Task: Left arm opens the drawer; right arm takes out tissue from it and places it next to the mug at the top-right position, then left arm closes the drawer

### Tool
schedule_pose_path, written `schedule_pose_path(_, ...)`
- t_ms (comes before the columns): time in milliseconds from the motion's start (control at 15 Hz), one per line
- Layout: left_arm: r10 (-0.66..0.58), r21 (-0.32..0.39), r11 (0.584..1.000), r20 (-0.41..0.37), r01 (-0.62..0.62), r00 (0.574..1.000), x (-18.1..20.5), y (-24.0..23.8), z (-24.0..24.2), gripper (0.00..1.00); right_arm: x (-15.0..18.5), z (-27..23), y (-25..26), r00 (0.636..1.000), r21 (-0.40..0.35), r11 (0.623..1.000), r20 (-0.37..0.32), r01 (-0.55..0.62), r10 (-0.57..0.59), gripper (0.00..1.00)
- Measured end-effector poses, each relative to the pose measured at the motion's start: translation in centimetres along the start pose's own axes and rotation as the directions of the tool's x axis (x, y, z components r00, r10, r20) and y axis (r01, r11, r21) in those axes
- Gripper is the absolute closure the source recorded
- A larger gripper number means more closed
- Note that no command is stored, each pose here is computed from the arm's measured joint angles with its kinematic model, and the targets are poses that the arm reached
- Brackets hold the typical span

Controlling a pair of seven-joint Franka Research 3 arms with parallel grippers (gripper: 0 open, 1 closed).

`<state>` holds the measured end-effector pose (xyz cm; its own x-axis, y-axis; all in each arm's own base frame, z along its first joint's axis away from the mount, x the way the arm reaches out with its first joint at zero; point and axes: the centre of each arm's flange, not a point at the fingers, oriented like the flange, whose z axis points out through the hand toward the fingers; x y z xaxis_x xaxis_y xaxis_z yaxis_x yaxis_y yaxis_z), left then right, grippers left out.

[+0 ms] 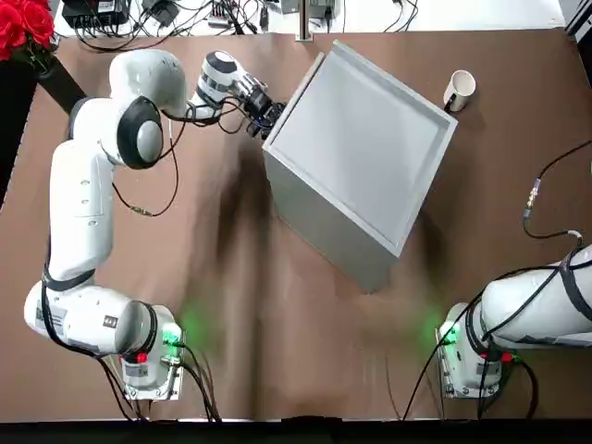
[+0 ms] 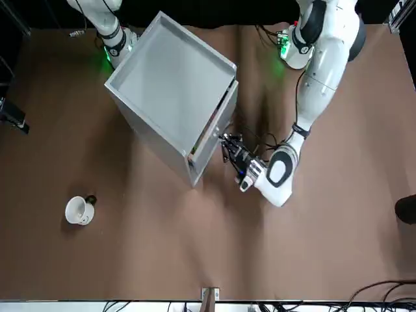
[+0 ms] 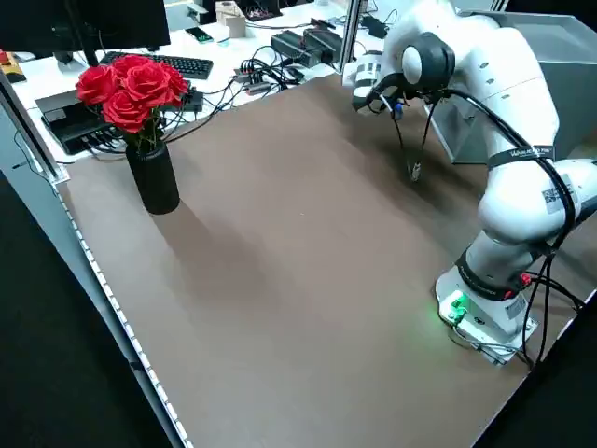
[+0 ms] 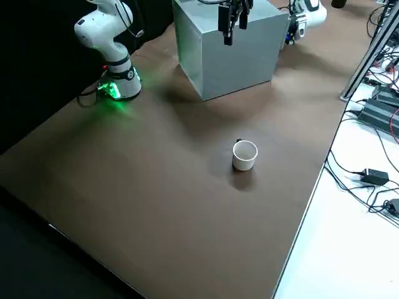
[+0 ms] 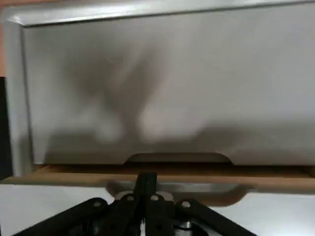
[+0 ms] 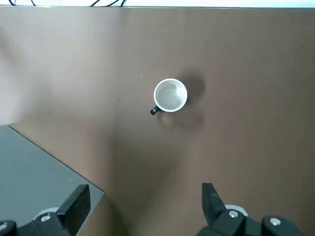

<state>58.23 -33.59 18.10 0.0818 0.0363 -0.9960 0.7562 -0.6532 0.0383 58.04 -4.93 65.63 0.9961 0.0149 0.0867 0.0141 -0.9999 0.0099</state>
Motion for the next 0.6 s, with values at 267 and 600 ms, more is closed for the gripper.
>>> schedule_pose_path(267, -0.006, -0.044, 0.999, 0.001, 0.006, 1.0, 0.3, -1.3, -4.5, 0.99, 0.0, 0.0, -0.1, 1.0, 0.001, 1.0, 0.0, 0.003, -0.003, 0.0)
schedule_pose_path(600, -0.003, -0.099, 0.995, -0.027, 0.001, 1.0, 0.2, -3.1, -10.7, 0.99, 0.3, 0.1, -2.3, 0.999, 0.01, 0.999, -0.008, 0.039, -0.039, 0.0)
